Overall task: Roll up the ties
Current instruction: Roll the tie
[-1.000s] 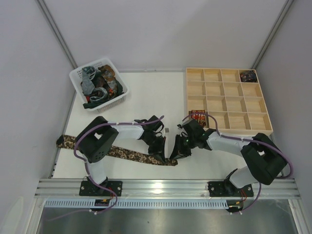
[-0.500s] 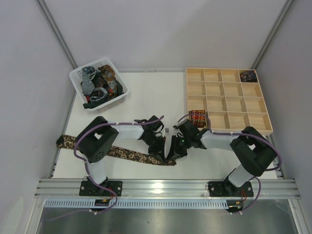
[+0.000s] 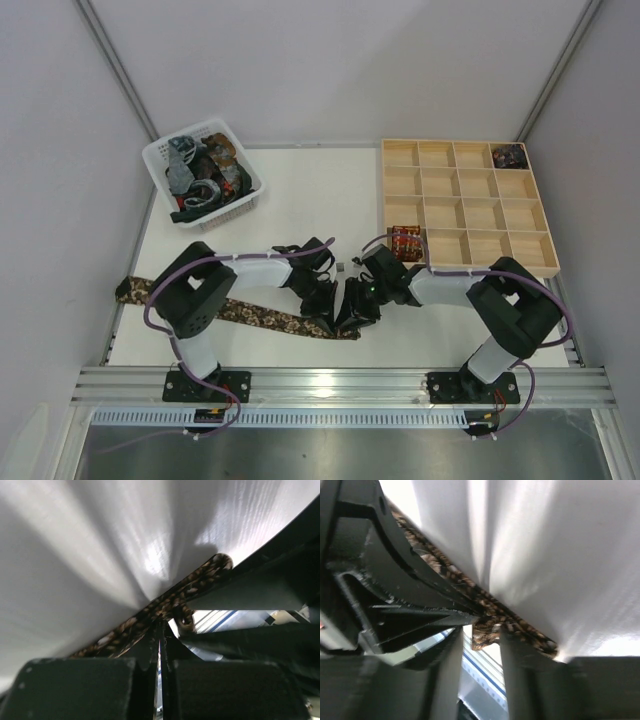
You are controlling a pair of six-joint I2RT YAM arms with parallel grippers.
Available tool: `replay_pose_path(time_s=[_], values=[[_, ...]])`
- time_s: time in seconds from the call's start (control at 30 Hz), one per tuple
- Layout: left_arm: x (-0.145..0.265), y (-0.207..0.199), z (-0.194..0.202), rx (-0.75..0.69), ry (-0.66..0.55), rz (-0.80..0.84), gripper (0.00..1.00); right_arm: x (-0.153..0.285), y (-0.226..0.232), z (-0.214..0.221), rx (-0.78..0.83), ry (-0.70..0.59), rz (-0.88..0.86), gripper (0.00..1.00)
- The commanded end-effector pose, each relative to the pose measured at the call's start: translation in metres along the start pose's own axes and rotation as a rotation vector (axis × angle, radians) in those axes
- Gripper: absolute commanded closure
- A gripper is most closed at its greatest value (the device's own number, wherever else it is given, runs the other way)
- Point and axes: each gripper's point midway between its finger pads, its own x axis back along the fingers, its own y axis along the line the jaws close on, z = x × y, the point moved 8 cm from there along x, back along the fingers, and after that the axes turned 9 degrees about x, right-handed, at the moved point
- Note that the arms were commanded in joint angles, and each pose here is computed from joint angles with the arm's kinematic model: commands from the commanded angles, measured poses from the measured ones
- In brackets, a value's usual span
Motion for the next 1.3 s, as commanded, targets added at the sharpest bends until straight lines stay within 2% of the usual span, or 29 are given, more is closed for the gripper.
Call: replay_pose_path(time_s=[0.0,0.07,0.4,0.8,1.1,1.27], values=[[0.015,0.004,0.005,-0.043,-0.050,-0.044,1.00,0.003,0.004,-0.002,0.028,-0.047,-0.019,0.57],[0.018,0.005,0.006,-0.042,-0.057,-0.045,1.00,0.007,0.004,0.002,0.026,-0.058,-0.030,0.51],[0.035,-0.006,0.011,-0.043,-0.080,0.019,0.99,0.014,0.006,0.007,0.032,-0.112,-0.123,0.52],[0.034,-0.014,0.011,-0.020,-0.072,0.097,1.00,0.011,0.005,0.003,0.013,-0.124,-0.139,0.72],[0.029,-0.019,0.009,0.006,-0.056,0.160,0.99,0.003,-0.002,0.002,-0.023,-0.112,-0.111,0.99],[0.027,-0.023,0.007,0.012,-0.049,0.180,1.00,0.001,-0.004,0.003,-0.037,-0.112,-0.100,1.00]])
